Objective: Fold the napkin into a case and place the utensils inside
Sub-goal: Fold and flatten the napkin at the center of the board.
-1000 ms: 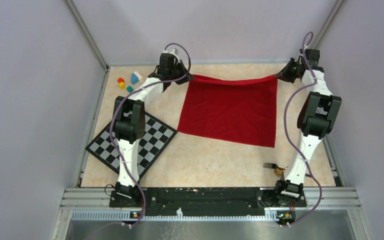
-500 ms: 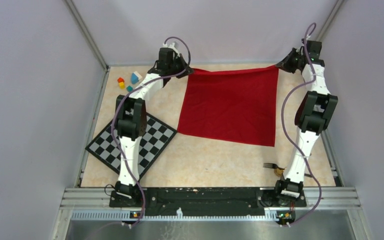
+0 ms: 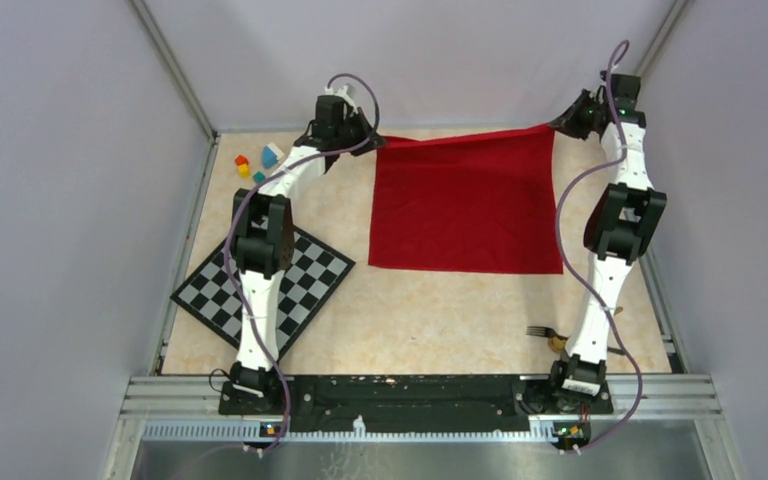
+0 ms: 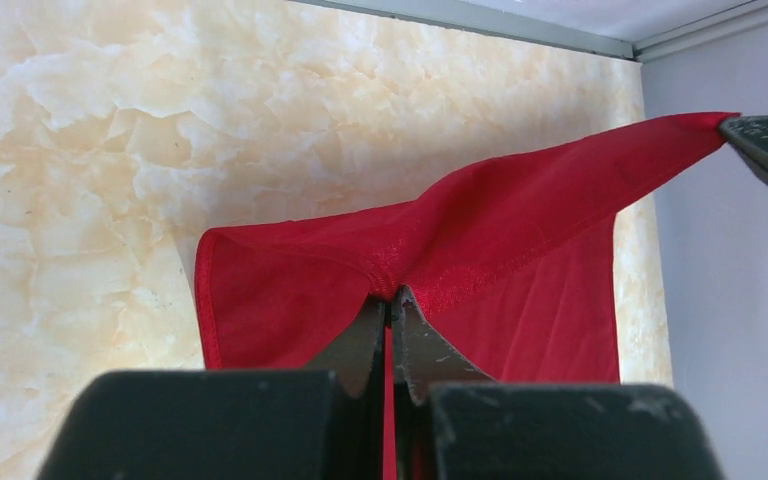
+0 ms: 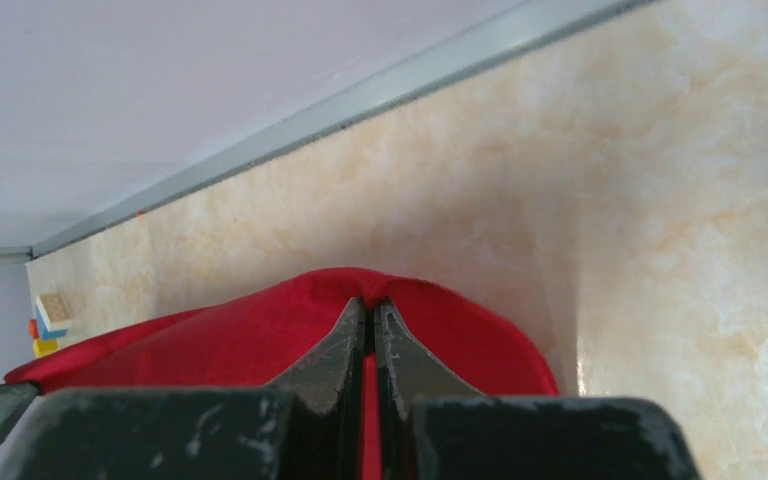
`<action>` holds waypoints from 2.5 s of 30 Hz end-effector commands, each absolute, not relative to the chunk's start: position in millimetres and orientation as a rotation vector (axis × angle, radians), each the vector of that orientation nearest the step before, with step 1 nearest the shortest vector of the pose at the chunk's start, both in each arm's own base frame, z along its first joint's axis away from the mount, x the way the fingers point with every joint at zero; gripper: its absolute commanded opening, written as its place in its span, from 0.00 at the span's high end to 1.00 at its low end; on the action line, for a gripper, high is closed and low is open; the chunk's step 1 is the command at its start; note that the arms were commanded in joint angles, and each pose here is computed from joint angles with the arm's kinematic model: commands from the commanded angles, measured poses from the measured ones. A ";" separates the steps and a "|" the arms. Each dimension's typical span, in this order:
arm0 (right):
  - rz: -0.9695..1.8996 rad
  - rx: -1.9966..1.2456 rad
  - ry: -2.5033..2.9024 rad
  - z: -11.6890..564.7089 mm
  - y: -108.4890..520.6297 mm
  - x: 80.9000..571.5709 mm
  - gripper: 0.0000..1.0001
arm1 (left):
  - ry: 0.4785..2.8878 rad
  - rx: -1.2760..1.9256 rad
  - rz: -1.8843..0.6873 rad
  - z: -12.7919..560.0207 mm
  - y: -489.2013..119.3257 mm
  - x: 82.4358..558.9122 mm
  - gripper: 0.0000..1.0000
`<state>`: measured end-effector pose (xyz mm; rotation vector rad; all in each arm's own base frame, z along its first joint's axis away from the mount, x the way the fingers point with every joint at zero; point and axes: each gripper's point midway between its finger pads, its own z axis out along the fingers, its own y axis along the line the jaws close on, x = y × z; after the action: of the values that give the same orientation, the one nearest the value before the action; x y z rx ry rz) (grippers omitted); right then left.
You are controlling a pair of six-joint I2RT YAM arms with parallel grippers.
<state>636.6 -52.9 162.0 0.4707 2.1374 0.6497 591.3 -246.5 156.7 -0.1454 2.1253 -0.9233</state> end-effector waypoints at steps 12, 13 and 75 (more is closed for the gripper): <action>0.492 0.515 2.353 142.5 -16.3 464.1 1.00 | 2.346 -0.167 -0.960 146.2 -236.4 477.8 1.00; 0.488 0.517 2.360 137.9 -14.8 454.2 1.00 | 2.366 -0.161 -0.956 143.1 -236.3 465.4 1.00; 0.277 0.706 2.509 45.5 -41.2 344.2 1.00 | 2.700 -0.039 -0.736 38.4 -240.6 313.0 0.98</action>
<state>338.8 -37.0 39.0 0.7084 2.5496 0.2901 304.3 -240.6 35.2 -0.0568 2.7281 -0.7474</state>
